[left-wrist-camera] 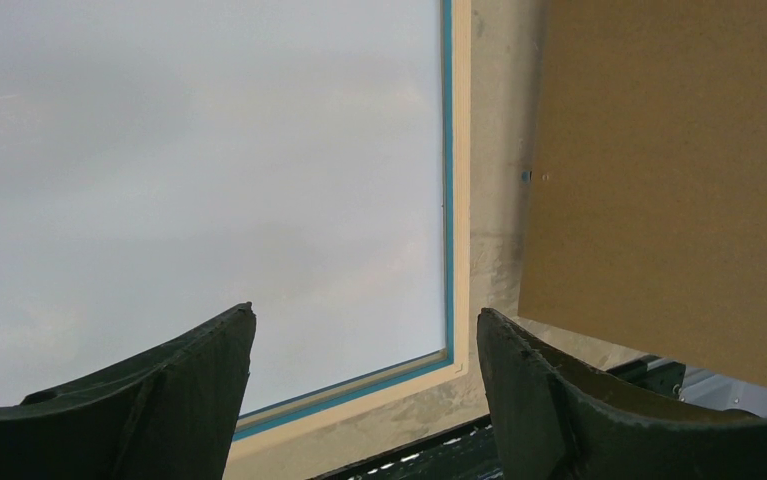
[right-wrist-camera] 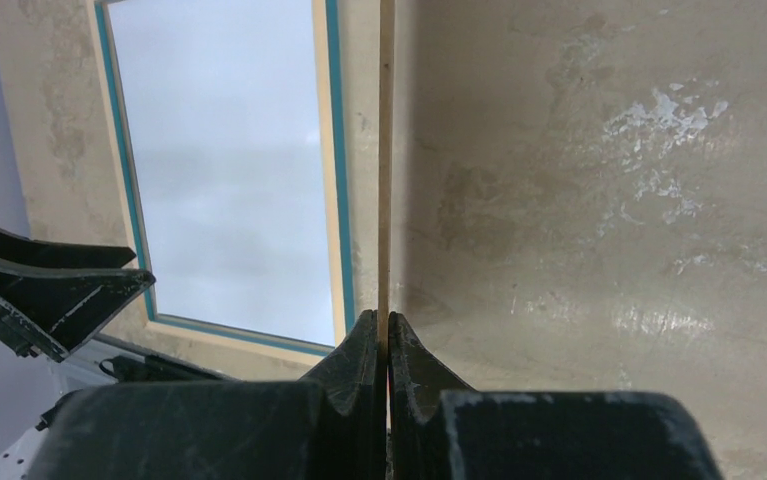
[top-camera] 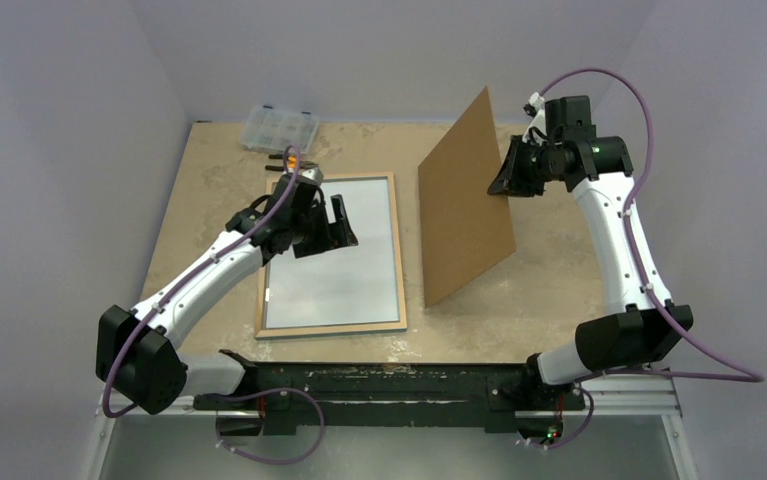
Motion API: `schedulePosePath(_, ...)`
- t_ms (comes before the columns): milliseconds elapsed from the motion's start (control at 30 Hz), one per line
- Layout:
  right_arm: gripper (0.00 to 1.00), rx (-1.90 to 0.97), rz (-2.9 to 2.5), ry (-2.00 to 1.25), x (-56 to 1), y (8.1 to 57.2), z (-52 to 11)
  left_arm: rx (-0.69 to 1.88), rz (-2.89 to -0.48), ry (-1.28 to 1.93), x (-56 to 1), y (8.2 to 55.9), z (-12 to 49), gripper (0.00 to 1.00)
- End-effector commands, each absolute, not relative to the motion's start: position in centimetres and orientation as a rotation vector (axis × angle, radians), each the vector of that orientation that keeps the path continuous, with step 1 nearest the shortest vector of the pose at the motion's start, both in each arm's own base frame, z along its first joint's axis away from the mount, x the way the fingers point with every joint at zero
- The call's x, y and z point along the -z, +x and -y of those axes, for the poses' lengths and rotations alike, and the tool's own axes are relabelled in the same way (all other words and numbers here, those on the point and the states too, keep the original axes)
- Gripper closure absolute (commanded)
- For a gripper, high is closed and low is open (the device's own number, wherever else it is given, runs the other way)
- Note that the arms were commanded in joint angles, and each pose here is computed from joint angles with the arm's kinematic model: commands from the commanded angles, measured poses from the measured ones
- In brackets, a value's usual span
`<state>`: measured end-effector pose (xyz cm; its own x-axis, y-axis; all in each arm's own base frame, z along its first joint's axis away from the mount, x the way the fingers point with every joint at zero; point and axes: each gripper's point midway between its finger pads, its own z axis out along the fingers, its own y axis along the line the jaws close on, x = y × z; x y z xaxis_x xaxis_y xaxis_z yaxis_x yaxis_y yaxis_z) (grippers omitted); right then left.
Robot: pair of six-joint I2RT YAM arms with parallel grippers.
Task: Put the photo into the frame
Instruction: Turn over the photo frame item at the center of the board.
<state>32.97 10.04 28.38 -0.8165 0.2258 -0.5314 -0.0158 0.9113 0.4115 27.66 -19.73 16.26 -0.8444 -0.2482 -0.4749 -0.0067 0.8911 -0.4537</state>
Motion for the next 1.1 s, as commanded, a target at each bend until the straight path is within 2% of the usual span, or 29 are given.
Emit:
schedulePosePath(0, 1.0, -0.617, -2.459, 0.097, -29.5, 32.7, -11.1, 0.624, -2.519, -0.206, -16.5, 27.6, 20.0, 0.21)
schedulePosePath(367, 1.0, -0.586, -2.511, 0.052, -27.2, 31.4, -14.1, 0.619, -2.517, -0.222, -16.4, 27.7, 19.9, 0.2)
schedulePosePath(700, 1.0, -0.562, -2.473, -0.095, -28.2, 30.4, -17.0, 0.621, -2.518, -0.225, -16.3, 27.6, 19.8, 0.2)
schedulePosePath(767, 0.89, -0.614, -2.459, -0.122, -28.7, 30.2, -18.0, 0.634, -2.515, -0.222, -16.6, 27.5, 20.0, 0.2)
schedulePosePath(967, 0.46, -0.803, -2.441, -0.198, -30.4, 29.6, -21.6, 0.717, -2.482, -0.181, -18.4, 27.2, 20.8, 0.16)
schedulePosePath(1067, 0.34, -0.908, -2.412, -0.236, -31.4, 29.3, -23.4, 0.794, -2.449, -0.15, -20.1, 27.1, 21.6, 0.14)
